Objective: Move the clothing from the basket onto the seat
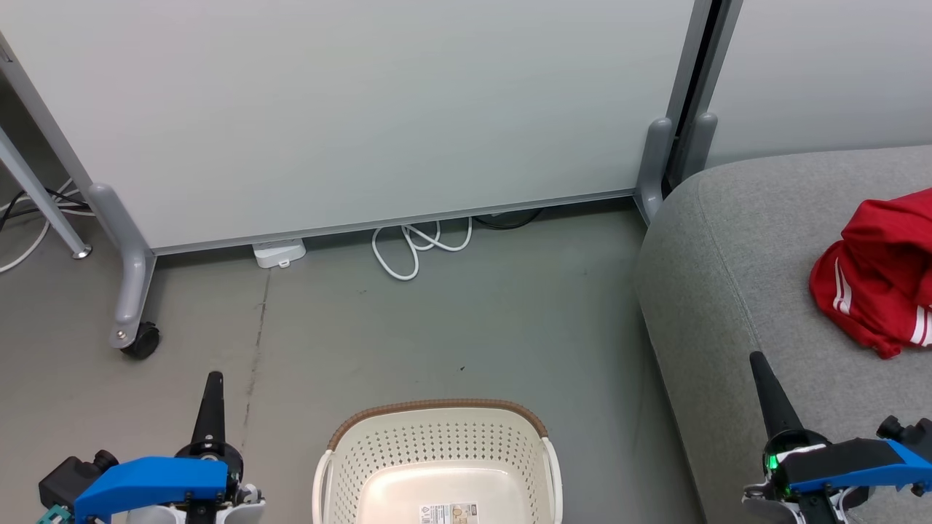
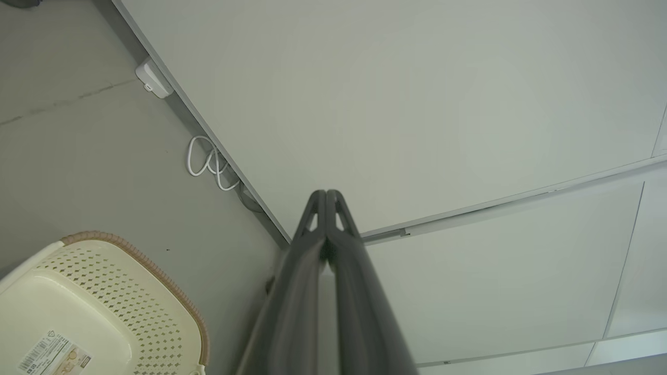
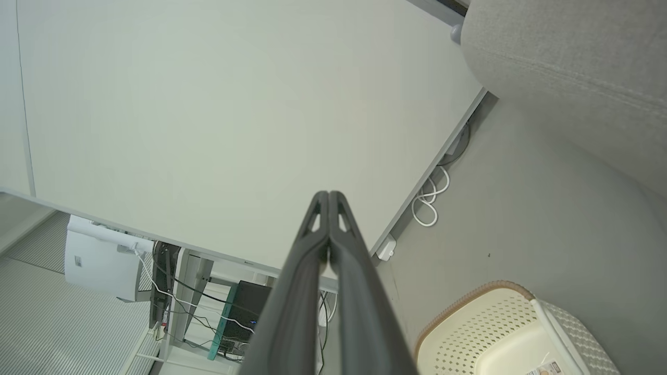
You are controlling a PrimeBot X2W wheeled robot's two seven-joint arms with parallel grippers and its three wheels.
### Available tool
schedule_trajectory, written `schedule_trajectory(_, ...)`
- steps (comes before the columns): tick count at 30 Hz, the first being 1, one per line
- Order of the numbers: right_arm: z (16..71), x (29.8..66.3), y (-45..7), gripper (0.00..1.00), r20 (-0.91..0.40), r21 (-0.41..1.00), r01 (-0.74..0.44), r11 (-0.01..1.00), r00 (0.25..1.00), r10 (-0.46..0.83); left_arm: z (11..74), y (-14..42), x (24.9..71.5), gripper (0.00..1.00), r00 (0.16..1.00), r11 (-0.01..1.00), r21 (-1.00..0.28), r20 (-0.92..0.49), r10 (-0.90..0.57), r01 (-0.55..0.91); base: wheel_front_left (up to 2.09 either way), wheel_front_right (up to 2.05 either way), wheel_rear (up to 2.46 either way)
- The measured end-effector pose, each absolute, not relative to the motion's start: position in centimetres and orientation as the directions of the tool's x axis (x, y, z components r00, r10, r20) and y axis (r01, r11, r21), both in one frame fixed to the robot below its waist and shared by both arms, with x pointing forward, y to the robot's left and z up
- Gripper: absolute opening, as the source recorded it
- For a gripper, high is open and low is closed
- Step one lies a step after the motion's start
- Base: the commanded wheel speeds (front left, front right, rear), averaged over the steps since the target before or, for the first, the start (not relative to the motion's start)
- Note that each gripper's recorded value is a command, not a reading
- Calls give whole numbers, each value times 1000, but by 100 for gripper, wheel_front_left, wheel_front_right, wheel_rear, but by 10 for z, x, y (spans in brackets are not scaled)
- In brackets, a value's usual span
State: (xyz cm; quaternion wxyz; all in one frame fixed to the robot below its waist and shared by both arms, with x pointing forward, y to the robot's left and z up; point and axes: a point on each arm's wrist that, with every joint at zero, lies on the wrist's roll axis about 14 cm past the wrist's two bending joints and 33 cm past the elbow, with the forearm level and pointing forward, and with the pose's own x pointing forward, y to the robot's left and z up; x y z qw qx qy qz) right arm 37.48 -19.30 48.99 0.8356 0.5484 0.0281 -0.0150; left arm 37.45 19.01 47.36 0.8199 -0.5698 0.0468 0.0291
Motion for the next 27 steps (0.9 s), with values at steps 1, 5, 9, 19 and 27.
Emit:
schedule_trajectory(1,490,375,-193,0,-62,920,55,388,998,5,475,190,375,0,994,341,-935,-106,-5,-98,0,0,0)
schedule_trajectory(5,492,376,-194,0,-59,934,53,354,998,5,477,191,376,0,995,309,-946,-101,-4,-95,0,0,0)
schedule_trajectory(9,493,378,-195,0,-54,947,50,318,999,3,479,192,377,0,996,277,-957,-93,-4,-89,0,0,0)
schedule_trajectory(19,496,380,-196,0,-45,971,43,234,999,3,486,194,381,0,997,203,-977,-74,-3,-71,0,0,0)
schedule_trajectory(27,497,382,-197,0,-37,985,36,169,999,1,490,196,383,0,998,147,-987,-58,-2,-57,0,0,0)
